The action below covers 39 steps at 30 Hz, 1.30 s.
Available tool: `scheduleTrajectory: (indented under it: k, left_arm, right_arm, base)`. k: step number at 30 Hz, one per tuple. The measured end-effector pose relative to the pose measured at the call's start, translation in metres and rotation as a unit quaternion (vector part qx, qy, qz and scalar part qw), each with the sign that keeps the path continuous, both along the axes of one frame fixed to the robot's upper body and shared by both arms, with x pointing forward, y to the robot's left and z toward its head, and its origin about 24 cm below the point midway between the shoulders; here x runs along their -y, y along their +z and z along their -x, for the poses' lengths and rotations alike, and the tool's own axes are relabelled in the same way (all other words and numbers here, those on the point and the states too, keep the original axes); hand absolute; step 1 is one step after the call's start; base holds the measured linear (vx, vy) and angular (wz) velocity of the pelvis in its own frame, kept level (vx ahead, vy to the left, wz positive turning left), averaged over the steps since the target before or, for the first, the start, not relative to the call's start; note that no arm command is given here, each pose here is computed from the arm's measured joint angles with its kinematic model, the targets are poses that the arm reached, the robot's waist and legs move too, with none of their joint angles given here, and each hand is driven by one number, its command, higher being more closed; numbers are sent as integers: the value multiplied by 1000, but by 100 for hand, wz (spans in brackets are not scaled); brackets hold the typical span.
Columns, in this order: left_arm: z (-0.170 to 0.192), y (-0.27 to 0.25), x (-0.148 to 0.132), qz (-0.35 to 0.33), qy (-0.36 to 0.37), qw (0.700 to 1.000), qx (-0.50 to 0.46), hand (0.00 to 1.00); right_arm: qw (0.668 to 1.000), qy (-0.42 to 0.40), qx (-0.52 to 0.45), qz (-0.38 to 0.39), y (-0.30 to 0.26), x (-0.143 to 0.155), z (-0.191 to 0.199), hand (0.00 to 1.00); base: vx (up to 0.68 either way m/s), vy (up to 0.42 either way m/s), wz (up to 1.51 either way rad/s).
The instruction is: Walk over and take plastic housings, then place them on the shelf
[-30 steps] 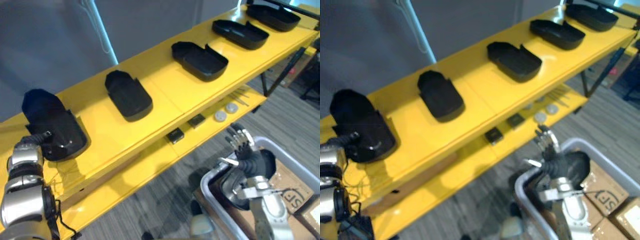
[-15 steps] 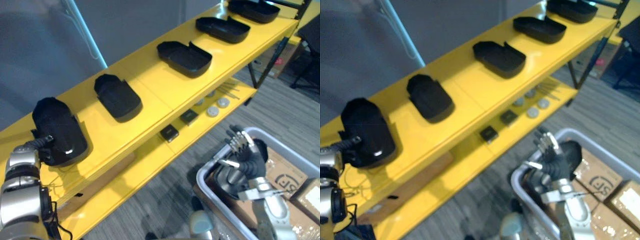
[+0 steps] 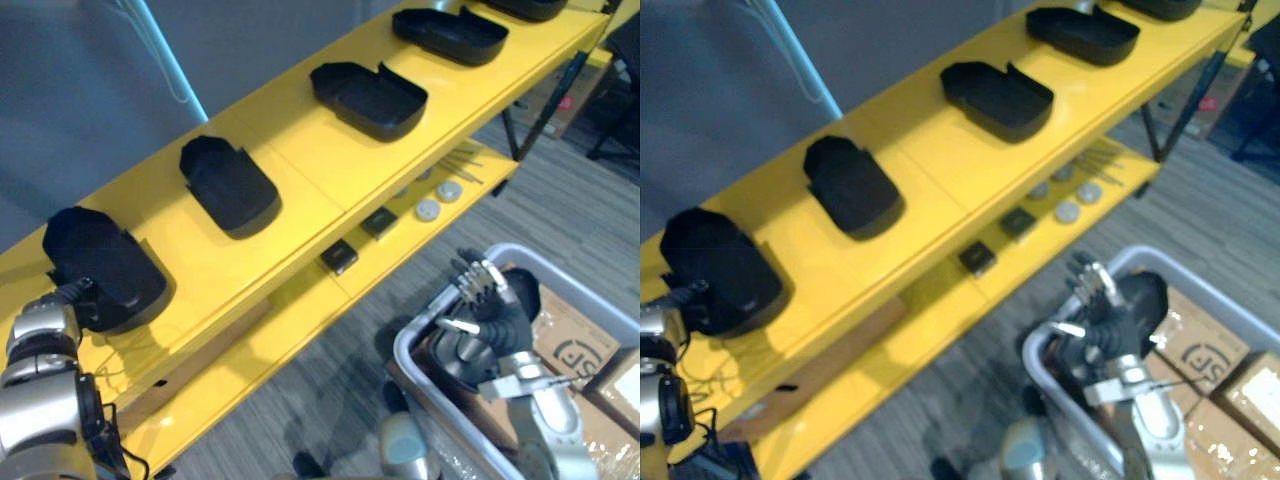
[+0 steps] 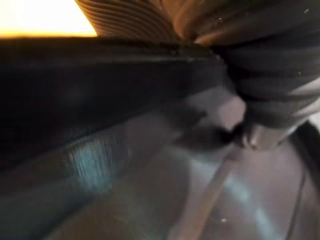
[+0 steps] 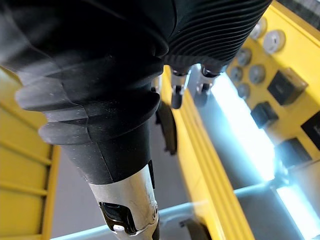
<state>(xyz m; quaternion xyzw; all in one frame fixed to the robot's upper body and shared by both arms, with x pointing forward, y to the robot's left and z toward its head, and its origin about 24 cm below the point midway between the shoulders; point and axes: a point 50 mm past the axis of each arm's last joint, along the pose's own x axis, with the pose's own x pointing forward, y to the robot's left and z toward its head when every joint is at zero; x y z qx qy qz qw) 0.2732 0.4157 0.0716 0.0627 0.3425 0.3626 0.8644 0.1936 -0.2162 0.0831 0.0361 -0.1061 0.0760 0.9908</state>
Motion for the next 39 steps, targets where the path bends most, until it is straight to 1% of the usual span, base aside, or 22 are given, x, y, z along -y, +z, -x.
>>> scheduleTrajectory:
  k: [1,5,10,13,17,19,21,22,23,24,26,27,29,31,33,35,37,39]
  left_arm:
    - [0,0,0,0,0,1000,0,0]
    - [0,2,-2,-5,0,1000,3,0]
    - [2,12,-9,-28,6,1000,11,0]
    - [0,19,-11,-50,11,998,20,0]
    - [-1,25,-13,-93,42,994,29,0]
    - [-5,34,-14,-119,57,990,49,0]
    - [-15,52,-11,-156,61,982,90,0]
    - [-18,57,-9,-168,58,979,99,0]
    - [-24,68,-6,-186,52,973,122,0]
    - [-27,73,-4,-194,46,971,131,0]
    - [-42,88,10,-219,15,962,162,0]
    - [-52,94,21,-226,1,957,184,0]
    - [-64,96,39,-222,-23,952,209,0]
    - [-77,95,63,-220,-57,945,236,0]
    - [-80,97,70,-222,-62,939,254,0]
    - [-84,102,80,-215,-71,930,291,0]
    - [-82,105,88,-219,-87,914,331,0]
    - [-74,109,97,-220,-102,891,384,0]
  right_arm:
    - [1000,0,1,0,0,0,0,0]
    - [1000,1,2,1,1,0,-1,0]
    - [1000,7,5,4,2,0,-1,0]
    - [999,34,25,3,6,-2,0,0]
    - [992,90,83,8,24,-10,3,0]
    - [984,137,115,12,34,-19,1,0]
    - [963,222,151,5,45,-41,-4,0]
    - [957,243,158,5,47,-46,-5,0]
    - [943,287,170,2,51,-60,-8,0]
    - [935,310,173,-2,52,-68,-9,0]
    - [903,387,189,-4,60,-100,-13,0]
    - [891,410,194,-6,63,-113,-15,0]
    - [885,425,189,-10,63,-126,-20,0]
    - [890,417,183,-17,62,-139,-27,0]
    - [893,411,185,-25,63,-144,-28,0]
    - [896,403,182,-32,61,-151,-30,0]
    - [896,403,181,-39,61,-157,-29,0]
    - [895,406,180,-45,59,-163,-26,0]
  base:
    - [-34,-6,0]
    - [-8,-2,0]
    - [0,0,0]
    - [0,0,0]
    - [-8,1,4]
    - [-15,3,12]
    - [-18,6,14]
    - [-19,5,25]
    - [-19,1,28]
    - [-19,-2,36]
    - [-23,-4,53]
    - [-20,-6,58]
    - [-7,-14,45]
    - [17,-24,51]
    - [24,-11,24]
    - [57,-2,20]
    - [64,6,15]
    - [66,-8,15]
